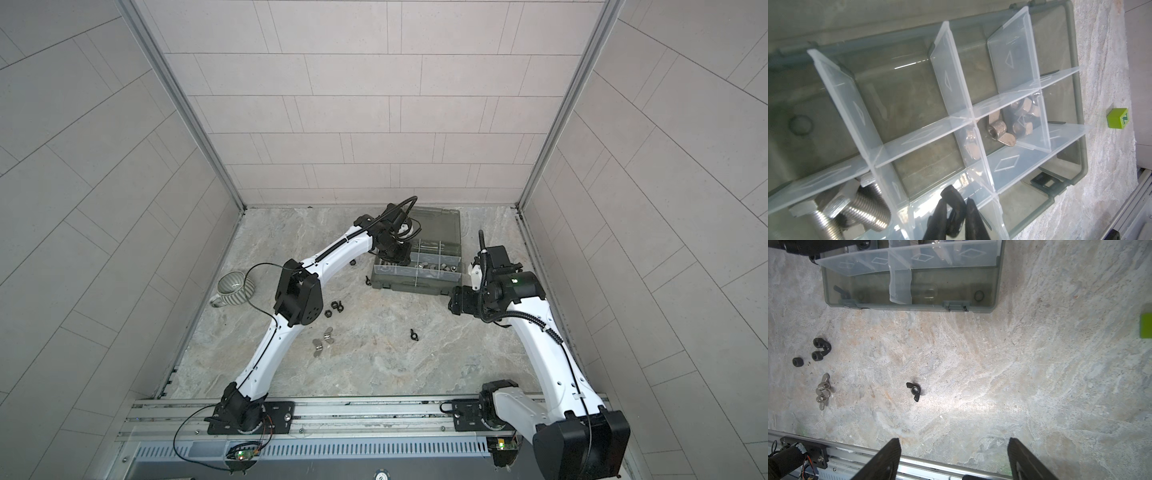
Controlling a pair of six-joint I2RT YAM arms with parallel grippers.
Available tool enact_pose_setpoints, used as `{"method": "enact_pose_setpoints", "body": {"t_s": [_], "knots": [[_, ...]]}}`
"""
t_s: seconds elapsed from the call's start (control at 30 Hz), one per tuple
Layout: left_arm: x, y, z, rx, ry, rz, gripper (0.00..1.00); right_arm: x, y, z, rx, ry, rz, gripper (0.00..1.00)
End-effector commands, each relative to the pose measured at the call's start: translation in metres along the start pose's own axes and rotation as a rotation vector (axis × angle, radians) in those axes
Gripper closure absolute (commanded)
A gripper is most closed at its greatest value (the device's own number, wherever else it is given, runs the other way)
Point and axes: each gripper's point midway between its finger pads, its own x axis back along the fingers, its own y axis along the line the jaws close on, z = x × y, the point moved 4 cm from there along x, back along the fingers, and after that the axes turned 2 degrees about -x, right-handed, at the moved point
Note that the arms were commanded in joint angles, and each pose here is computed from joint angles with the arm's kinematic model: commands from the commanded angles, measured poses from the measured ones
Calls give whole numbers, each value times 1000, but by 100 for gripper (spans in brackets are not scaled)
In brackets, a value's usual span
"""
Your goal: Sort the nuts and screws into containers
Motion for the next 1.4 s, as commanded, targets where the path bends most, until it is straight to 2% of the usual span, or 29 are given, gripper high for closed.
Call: {"method": "enact_pose_setpoints", "body": {"t_s": [0.0,0.03,0.07,0.13,0.17,0.23,0.4,0.6,0.73,0.9,1.1,1.23,1.37], "knots": [[-2,-6,-10,-13,-35,27,88,7,-3,-2,11,1,26,18],[-2,-7,-10,-14,-36,34,84,7,-3,-3,11,1,27,18],[-3,-8,-11,-15,-36,43,75,7,-3,-3,11,2,28,18],[0,-10,-13,-22,-42,50,48,7,-3,-4,16,3,30,18],[5,-13,-15,-33,-53,53,32,6,-3,-5,21,6,32,18],[15,-16,-20,-59,-83,49,23,5,-3,-6,28,6,35,17],[56,-29,-28,-118,-156,49,20,-5,1,-5,55,13,42,18],[115,-31,-12,-169,-206,-23,19,-39,30,10,191,71,62,19],[151,-16,17,-171,-213,-113,19,-67,46,26,229,150,49,21],[184,14,69,-83,-190,-189,17,-98,58,43,292,246,58,25],[204,43,127,27,-191,-239,17,-119,73,52,347,273,65,30],[217,52,150,60,-221,-266,15,-126,74,54,362,284,77,32],[229,56,166,80,-237,-280,12,-136,74,57,379,307,92,39]]}}
